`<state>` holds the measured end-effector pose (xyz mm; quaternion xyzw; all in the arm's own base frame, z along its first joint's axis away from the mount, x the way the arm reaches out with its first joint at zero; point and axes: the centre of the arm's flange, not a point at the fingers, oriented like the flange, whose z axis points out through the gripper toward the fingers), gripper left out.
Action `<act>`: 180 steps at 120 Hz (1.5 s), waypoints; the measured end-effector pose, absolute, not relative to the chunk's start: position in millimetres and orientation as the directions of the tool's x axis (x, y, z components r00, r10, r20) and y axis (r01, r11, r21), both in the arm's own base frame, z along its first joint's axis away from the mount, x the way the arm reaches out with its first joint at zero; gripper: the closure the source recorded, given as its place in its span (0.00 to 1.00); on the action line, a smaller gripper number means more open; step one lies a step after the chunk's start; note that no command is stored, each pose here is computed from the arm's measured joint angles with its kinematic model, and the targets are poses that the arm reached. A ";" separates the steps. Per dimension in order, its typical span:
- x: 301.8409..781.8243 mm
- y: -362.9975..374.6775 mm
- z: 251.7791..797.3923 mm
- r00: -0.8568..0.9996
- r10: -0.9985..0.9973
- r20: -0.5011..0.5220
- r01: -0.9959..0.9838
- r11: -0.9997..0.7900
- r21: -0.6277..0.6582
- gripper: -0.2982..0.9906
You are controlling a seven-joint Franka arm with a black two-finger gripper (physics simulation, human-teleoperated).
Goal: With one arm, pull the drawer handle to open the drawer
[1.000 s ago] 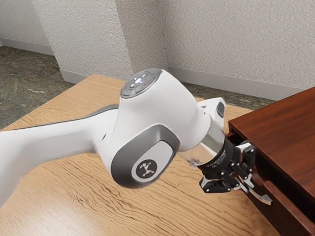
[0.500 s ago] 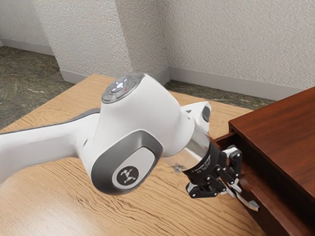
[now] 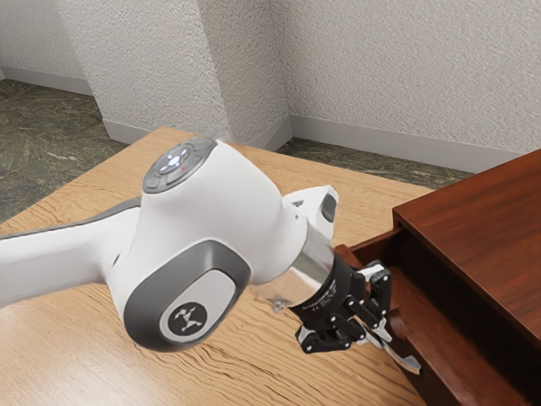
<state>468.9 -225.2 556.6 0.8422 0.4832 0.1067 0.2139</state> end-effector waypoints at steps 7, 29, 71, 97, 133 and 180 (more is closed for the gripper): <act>466.1 -222.9 556.1 0.508 0.861 -0.028 0.770 -0.440 0.463 0.84; 457.7 -218.5 557.5 0.505 0.863 -0.027 0.769 -0.435 0.467 0.84; 440.5 -210.5 555.7 0.498 0.867 -0.023 0.773 -0.431 0.466 0.84; 429.5 -205.5 556.2 0.493 0.870 -0.022 0.774 -0.427 0.468 0.84; 415.8 -195.4 556.9 0.483 0.875 -0.024 0.777 -0.415 0.474 0.85; 398.2 -186.1 555.6 0.475 0.880 -0.022 0.778 -0.408 0.477 0.85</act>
